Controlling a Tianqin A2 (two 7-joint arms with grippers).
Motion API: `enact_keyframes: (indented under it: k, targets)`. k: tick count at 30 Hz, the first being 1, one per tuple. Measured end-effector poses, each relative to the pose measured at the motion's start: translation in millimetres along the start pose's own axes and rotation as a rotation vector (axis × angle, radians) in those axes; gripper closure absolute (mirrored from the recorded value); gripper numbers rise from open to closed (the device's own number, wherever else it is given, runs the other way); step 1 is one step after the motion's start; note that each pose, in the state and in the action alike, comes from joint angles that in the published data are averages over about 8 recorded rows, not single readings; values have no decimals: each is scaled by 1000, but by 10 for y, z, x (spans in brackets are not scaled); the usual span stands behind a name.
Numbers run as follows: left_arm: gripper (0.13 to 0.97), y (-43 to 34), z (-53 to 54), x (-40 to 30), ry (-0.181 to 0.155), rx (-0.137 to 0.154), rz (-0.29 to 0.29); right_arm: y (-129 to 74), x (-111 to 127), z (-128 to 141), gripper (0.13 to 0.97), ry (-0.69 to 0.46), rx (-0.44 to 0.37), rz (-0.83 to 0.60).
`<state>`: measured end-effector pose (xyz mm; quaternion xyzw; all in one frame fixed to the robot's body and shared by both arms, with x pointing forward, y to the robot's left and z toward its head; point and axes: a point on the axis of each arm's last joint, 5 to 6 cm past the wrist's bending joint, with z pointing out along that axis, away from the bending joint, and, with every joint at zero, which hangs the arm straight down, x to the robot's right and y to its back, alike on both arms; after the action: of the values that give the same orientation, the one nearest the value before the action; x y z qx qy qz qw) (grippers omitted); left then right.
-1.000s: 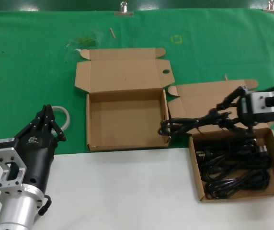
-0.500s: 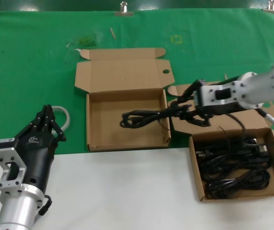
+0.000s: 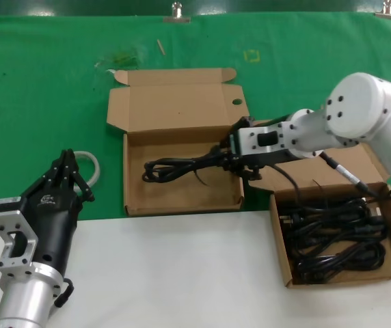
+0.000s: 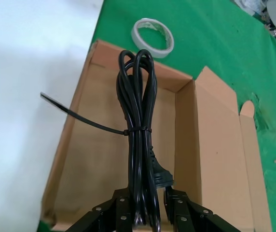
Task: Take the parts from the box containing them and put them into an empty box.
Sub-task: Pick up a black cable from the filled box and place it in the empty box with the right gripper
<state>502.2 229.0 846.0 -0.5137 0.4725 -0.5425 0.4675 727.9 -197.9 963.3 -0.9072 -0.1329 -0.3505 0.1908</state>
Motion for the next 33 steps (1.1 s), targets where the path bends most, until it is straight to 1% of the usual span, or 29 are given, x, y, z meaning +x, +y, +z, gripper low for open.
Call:
enact_keyframes:
  k: [4,8,16,33]
  targets:
    - [941,0,0,0,0,0,0,-73,17,92,837,10,0,-2]
    - [941,0,0,0,0,0,0,-104,33,162,837,21,-3,-3]
    - [941,0,0,0,0,0,0,-73,7,249,837,30,-16,-4]
    - [941,0,0,0,0,0,0,-26,-133,291,842,8,-22,-15]
